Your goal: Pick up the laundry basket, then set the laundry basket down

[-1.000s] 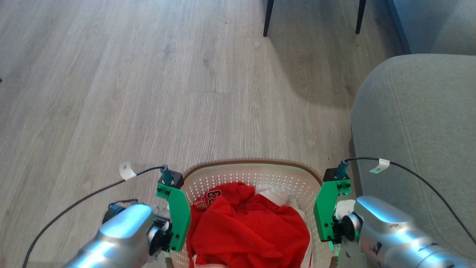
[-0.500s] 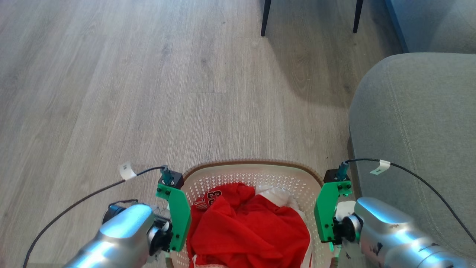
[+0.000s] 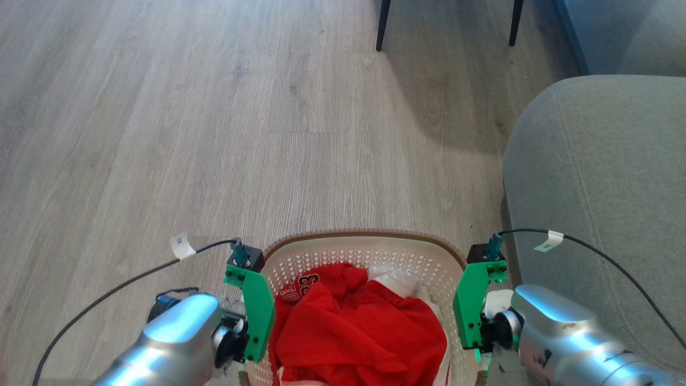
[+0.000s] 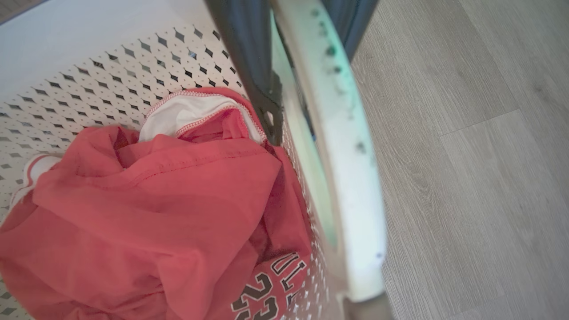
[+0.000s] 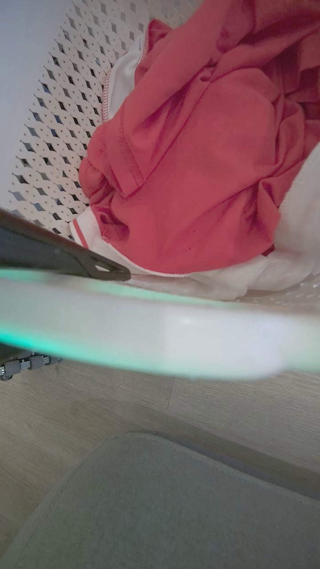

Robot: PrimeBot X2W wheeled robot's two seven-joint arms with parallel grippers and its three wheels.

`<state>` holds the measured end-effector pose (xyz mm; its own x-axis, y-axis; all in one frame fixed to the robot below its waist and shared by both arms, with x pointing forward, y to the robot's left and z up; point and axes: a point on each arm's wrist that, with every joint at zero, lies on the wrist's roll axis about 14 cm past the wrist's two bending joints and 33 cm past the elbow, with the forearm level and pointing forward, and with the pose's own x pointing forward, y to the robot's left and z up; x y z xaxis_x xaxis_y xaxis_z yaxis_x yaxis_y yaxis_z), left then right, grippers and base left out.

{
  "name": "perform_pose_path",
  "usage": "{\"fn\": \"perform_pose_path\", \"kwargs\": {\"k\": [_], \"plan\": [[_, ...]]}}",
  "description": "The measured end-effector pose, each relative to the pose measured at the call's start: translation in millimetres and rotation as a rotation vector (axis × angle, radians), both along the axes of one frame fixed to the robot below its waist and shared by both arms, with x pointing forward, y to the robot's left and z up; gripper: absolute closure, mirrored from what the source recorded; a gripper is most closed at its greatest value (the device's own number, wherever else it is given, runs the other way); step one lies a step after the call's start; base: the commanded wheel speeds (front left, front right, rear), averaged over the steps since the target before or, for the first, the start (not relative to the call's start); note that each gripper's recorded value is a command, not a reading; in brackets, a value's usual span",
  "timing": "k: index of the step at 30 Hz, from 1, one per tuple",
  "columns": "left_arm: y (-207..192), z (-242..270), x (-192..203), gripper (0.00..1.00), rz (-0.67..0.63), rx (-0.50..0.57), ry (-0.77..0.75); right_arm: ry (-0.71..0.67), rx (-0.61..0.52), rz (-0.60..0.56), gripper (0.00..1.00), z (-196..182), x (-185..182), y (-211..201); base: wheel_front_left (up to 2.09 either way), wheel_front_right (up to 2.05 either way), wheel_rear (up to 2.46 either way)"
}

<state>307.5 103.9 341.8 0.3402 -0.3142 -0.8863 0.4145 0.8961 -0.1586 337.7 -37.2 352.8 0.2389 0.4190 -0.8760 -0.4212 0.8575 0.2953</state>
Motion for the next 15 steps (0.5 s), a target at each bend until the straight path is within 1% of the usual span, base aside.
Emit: {"fn": "perform_pose_path", "kwargs": {"k": [15], "plan": [[-0.1, -0.3, 0.2, 1.0, -0.001, 0.002, 0.001, 0.006, 0.002, -0.004, 1.0, -0.5, -1.2, -0.7, 0.0, 0.0, 0.0]]}}
